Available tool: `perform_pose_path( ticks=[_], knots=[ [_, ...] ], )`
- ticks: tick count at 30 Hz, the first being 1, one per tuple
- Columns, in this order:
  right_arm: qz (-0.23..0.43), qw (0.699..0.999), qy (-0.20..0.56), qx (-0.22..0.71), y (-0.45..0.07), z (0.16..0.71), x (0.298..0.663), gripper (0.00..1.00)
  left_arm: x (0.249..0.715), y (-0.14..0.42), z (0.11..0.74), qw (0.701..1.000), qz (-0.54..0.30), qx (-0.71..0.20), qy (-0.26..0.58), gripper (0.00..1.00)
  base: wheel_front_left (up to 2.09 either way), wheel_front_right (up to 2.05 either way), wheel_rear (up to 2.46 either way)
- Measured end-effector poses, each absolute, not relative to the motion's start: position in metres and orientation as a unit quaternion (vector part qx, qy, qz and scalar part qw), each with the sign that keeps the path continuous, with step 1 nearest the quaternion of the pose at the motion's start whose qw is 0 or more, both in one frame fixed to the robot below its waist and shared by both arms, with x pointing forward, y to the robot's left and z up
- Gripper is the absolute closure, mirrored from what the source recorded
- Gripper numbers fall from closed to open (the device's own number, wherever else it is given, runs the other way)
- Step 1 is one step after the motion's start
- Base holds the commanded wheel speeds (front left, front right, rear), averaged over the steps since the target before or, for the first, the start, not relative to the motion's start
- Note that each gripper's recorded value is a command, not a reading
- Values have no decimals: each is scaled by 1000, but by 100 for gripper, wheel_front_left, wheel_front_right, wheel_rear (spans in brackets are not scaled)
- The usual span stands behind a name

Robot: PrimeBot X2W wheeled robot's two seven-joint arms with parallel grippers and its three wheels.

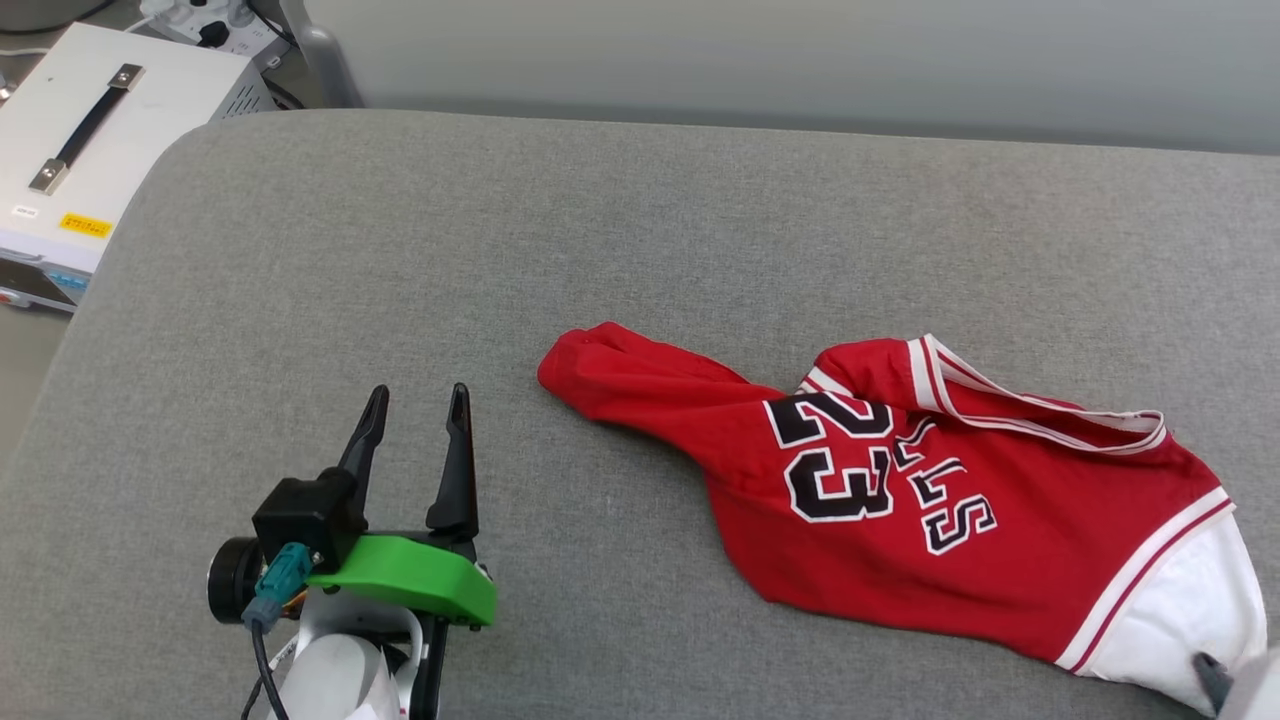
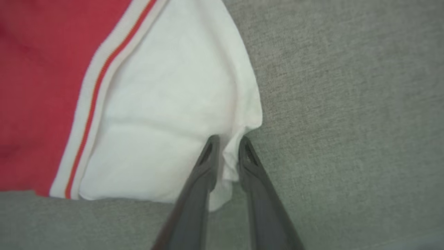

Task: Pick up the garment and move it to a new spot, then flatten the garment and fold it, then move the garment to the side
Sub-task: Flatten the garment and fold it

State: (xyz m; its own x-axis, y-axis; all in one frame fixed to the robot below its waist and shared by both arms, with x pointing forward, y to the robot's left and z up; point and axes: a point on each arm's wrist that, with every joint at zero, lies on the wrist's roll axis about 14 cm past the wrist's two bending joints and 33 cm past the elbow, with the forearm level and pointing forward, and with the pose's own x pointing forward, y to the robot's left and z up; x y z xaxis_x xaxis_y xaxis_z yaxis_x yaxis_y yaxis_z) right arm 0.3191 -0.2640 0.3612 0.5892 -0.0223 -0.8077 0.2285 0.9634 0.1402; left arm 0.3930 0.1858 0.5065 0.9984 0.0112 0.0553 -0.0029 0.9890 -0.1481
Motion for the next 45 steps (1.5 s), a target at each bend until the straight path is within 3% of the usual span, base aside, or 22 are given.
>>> perform_pose_path(
  ticks=[5,11,20,29,34,41,45],
  knots=[
    [-47,927,360,95,-251,383,343,0,389,186,506,997,4,-77,-22,0,0,0,0],
    [-22,980,184,78,-229,447,385,0,384,186,511,997,0,-74,-23,0,0,0,0],
    [32,997,31,56,-188,517,396,0,380,191,513,997,-2,-78,-11,0,0,0,0],
    [81,996,-29,35,-155,554,387,0,405,155,488,989,-94,-64,93,0,0,0,0],
    [83,996,-22,38,-153,549,386,0,420,118,461,962,-175,-45,203,0,0,0,0],
    [67,996,12,48,-161,525,393,0,448,89,440,929,-245,31,277,0,0,0,0],
    [55,997,27,52,-169,512,400,0,448,75,409,893,-286,85,337,0,0,0,0]
  ],
)
